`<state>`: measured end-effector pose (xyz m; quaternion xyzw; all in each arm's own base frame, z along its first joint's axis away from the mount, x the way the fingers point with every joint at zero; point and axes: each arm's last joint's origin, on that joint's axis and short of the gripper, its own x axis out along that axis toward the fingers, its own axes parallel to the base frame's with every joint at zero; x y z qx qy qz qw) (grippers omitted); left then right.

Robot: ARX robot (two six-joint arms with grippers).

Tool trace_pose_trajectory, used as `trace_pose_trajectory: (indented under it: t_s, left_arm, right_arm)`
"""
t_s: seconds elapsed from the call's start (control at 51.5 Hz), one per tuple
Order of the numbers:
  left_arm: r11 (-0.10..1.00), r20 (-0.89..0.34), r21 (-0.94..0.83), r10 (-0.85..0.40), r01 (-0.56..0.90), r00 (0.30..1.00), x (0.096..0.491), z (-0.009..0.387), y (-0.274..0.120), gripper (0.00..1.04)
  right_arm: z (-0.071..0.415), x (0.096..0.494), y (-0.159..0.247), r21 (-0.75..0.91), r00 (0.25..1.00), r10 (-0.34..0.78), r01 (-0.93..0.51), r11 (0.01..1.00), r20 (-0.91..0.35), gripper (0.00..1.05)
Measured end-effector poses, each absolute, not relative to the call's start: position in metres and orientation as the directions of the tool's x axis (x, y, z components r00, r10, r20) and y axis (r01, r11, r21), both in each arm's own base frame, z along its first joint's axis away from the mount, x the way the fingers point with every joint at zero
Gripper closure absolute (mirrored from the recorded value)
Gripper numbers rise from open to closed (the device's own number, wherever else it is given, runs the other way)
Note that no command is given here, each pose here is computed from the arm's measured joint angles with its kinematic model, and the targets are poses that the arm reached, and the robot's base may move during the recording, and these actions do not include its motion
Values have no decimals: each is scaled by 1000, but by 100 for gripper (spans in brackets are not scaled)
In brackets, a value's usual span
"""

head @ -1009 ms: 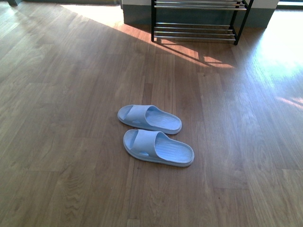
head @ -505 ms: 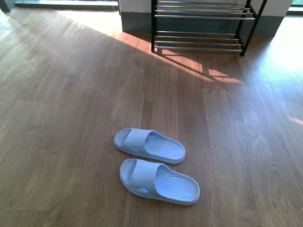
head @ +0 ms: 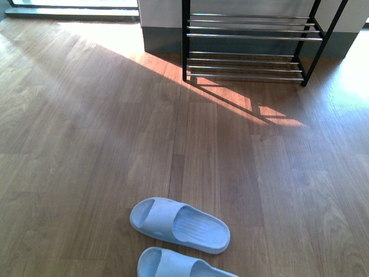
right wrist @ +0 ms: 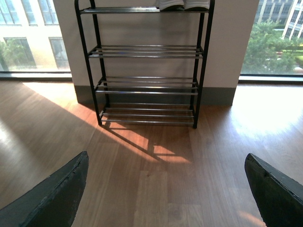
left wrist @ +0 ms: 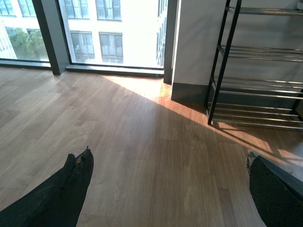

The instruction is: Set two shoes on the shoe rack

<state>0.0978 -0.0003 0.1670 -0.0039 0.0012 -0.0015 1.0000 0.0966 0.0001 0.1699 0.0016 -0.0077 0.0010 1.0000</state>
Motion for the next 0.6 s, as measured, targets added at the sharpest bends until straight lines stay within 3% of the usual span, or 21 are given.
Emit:
trace_pose_trajectory:
  t_s: [0.408,0.466,0.602]
  left_arm:
    - [1000,-2,-8,-3,3,1000,98,167,0,9]
    - [1000,-2,-8,-3,3,1000,98,167,0,9]
    - [1000,-2,-7,-3,3,1000,98,167,0,9]
  right_arm:
    - [172,98,0,-20,999,32,-32,999,31,9]
    - [176,107,-2,-47,996,74,-72,996,41,9]
    - [180,149,-9,-60,989,127,-131,990,-74,9]
